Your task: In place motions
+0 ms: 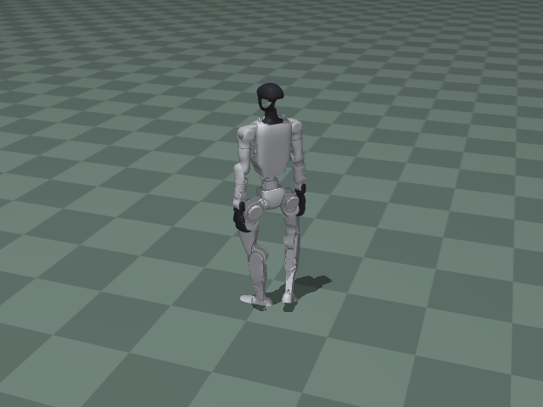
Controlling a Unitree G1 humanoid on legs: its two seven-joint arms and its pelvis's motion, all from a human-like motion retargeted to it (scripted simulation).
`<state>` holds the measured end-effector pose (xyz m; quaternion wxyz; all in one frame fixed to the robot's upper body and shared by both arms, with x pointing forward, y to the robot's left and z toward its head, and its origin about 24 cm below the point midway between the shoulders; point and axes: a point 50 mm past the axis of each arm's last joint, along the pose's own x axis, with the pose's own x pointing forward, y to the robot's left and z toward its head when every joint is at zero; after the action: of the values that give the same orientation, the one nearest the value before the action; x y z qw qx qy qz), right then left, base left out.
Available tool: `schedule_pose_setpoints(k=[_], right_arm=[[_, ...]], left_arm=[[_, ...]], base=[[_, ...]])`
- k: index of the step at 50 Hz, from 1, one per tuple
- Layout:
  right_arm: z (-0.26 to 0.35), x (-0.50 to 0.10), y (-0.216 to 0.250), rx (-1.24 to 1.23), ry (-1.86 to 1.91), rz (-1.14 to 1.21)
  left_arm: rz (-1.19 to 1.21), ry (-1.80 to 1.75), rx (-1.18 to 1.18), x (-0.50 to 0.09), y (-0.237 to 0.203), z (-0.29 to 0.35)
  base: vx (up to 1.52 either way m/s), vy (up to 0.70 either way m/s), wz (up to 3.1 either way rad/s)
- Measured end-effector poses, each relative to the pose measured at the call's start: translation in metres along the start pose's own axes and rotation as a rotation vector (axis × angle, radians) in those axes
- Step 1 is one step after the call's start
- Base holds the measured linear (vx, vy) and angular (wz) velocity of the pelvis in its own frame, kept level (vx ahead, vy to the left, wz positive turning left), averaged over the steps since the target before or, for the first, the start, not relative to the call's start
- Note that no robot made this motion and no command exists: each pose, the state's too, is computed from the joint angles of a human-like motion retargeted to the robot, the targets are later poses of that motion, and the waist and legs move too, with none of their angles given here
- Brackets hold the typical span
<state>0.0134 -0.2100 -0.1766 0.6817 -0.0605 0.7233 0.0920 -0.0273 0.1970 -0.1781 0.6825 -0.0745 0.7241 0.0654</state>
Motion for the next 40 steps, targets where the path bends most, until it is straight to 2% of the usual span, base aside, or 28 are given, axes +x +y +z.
schedule_pose_setpoints(k=[11,24,31,40], right_arm=[[0.025,0.002,0.028,0.037,-0.133,0.169],[0.012,0.003,0.023,-0.103,-0.048,0.092],[0.020,0.002,0.014,-0.186,-0.051,0.001],[0.025,0.001,0.012,-0.172,-0.087,0.024]], left_arm=[[-0.004,-0.094,0.107,-0.002,0.000,0.040],[-0.010,-0.025,0.186,-0.001,0.001,0.021],[-0.019,-0.016,0.163,0.000,0.000,0.014],[0.001,-0.014,0.348,-0.001,0.002,0.022]], base=[[0.03,-0.28,1.37],[0.01,-0.01,0.69],[-0.09,0.12,-0.89],[-0.22,0.21,-2.31]])
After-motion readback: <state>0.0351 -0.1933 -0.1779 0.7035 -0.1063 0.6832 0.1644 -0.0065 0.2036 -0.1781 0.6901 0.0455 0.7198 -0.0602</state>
